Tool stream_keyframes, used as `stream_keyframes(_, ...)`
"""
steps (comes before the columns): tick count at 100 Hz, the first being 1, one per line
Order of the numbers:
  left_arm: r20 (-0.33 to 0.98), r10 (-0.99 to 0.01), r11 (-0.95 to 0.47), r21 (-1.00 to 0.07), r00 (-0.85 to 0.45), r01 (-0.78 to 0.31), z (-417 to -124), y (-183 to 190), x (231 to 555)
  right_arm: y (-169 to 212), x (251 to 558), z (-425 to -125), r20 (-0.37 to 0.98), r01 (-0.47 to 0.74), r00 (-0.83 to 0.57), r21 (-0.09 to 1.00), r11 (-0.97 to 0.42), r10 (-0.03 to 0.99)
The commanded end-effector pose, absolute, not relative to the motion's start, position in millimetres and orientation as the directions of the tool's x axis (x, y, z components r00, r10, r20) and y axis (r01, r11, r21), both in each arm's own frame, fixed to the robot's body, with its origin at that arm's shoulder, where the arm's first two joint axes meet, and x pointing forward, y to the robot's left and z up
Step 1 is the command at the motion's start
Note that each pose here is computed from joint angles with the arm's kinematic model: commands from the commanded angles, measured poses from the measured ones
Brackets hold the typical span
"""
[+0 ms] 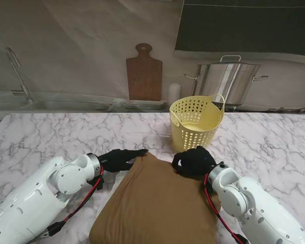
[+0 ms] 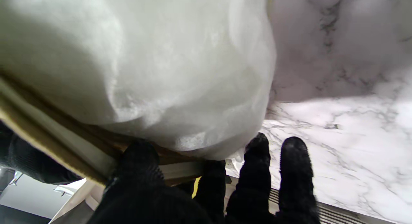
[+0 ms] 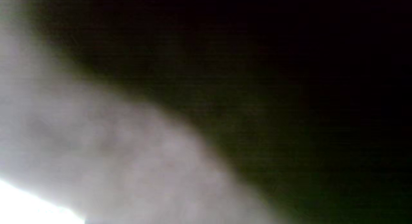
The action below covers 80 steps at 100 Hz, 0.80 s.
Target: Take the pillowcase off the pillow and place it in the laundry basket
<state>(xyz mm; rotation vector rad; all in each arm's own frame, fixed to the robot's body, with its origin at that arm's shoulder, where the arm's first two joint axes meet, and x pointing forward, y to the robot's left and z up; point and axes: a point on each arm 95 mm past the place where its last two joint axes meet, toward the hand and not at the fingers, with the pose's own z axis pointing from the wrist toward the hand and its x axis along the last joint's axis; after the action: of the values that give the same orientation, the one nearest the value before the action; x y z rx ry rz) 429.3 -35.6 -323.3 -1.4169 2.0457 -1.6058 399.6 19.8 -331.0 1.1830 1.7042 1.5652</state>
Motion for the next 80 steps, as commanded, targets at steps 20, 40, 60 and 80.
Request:
stream_keyframes(20,0.299,-0.708,0.105,-0.851,-0.639,-0.515,-333.3,-32.4,416.0,23.0,396.3,-334.2,0.199,0.261,-0.457,0.962,-0.084,0.867)
stream_keyframes(40,0.245,-0.703,0.166,-0.857,-0.668,-0.489,-339.3,-20.1,406.7,22.5,396.0,-328.3,0.176,0.268,-0.428,0.961,-0.062,0.887)
stream_keyframes(60,0.225,-0.695,0.201,-0.851,-0.682,-0.486,-343.1,-15.7,401.8,33.2,406.3,-322.0,0.143,0.275,-0.445,0.961,-0.017,0.884)
stream_keyframes(80,0.216,-0.706,0.201,-0.852,-0.675,-0.483,-344.3,-12.3,399.9,48.1,410.1,-330.5,0.127,0.333,-0.499,0.941,0.054,0.857)
